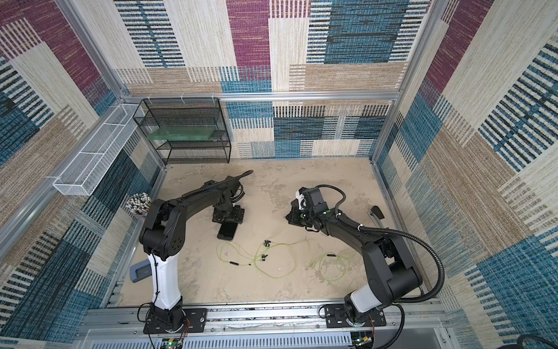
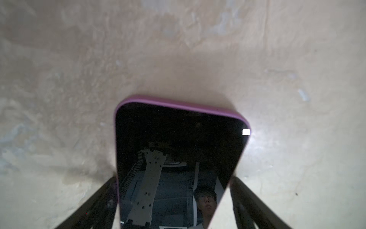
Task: Plug wired earphones into phones
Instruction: Move the phone to the center of the board.
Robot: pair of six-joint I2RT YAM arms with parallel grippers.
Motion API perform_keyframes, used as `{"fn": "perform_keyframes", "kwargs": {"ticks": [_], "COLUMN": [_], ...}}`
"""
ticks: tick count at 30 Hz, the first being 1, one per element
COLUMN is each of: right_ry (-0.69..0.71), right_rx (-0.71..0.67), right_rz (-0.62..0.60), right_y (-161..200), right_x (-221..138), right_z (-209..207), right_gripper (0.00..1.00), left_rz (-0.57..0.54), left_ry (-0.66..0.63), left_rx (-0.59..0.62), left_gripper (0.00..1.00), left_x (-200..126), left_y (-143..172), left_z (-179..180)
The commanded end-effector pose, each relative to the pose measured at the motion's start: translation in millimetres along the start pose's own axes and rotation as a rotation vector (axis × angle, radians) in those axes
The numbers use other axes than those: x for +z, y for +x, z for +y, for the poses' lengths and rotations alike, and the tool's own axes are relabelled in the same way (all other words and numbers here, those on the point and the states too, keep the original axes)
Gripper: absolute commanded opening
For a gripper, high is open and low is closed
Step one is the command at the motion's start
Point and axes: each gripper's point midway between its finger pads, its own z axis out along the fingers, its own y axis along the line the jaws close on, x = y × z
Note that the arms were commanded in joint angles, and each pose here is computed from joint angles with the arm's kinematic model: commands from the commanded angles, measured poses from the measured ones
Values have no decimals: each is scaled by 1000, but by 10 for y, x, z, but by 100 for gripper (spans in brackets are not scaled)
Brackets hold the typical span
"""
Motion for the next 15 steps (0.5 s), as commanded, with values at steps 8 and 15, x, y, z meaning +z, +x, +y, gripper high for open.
{"fn": "perform_keyframes", "kwargs": {"ticks": [8, 15], "right_ry": [3, 6], "right_rx": [-3, -4], "right_rz": [-16, -17], "right_y": [-34, -49], "right_x": [-13, -17], "right_z": [11, 17], "right_gripper": [0, 0], "left_rz": [-88, -30], "left_ry": [94, 90], "left_rx": [10, 4], "left_gripper": [75, 71], "left_x": [436, 415], "left_y": [-127, -48], "left_z": [-142, -140]}}
